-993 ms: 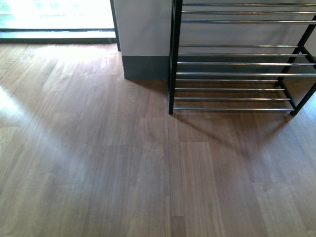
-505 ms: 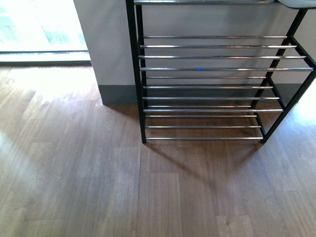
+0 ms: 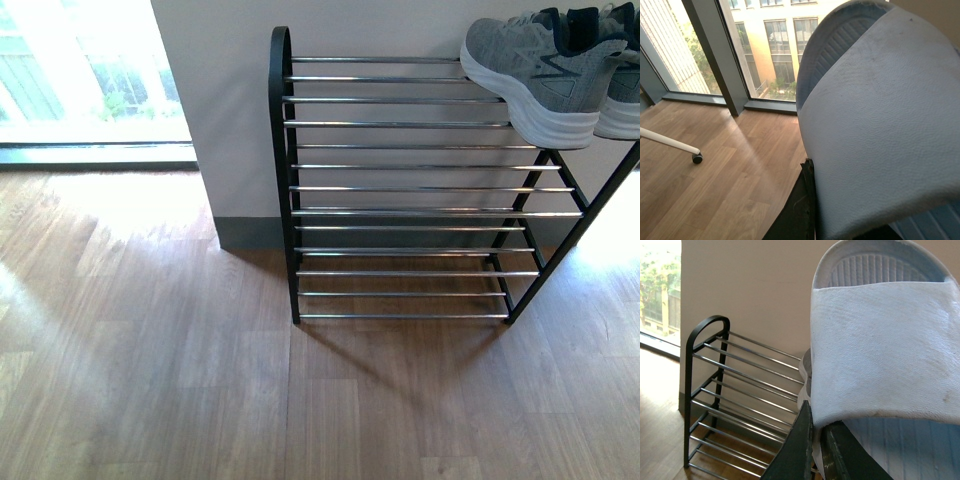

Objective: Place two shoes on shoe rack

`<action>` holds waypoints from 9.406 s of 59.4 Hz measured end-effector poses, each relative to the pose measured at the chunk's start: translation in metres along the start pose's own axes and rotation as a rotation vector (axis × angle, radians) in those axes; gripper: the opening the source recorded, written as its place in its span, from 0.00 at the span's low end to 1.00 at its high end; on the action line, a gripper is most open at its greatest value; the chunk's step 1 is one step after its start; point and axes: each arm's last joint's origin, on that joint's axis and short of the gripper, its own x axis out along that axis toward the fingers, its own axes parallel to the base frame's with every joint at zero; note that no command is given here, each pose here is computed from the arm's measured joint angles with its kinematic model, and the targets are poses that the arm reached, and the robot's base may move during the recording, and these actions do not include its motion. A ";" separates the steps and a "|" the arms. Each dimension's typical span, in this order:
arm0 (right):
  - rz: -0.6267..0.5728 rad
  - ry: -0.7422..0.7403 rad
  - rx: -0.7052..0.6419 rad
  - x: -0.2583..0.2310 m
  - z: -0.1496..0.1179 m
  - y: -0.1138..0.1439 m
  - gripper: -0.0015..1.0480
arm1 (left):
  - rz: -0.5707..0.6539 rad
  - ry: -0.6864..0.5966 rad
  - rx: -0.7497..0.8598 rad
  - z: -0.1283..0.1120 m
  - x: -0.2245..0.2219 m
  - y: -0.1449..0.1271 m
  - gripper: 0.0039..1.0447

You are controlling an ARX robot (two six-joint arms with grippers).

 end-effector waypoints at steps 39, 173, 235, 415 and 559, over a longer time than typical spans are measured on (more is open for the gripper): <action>-0.086 0.178 0.148 0.020 0.002 0.000 0.02 | 0.001 0.002 0.001 0.000 0.000 0.000 0.02; 0.069 0.590 0.312 0.336 -0.098 0.058 0.02 | -0.001 0.002 0.001 0.000 0.000 0.000 0.02; 0.032 0.607 0.546 0.341 -0.082 0.064 0.39 | 0.000 0.002 0.001 0.000 0.000 0.000 0.02; -0.206 0.100 0.315 -0.024 0.001 -0.002 0.02 | 0.000 0.002 0.001 0.000 0.000 0.000 0.02; -0.208 0.104 0.315 -0.050 0.002 0.003 0.91 | -0.515 0.303 0.502 0.049 0.244 -0.208 0.02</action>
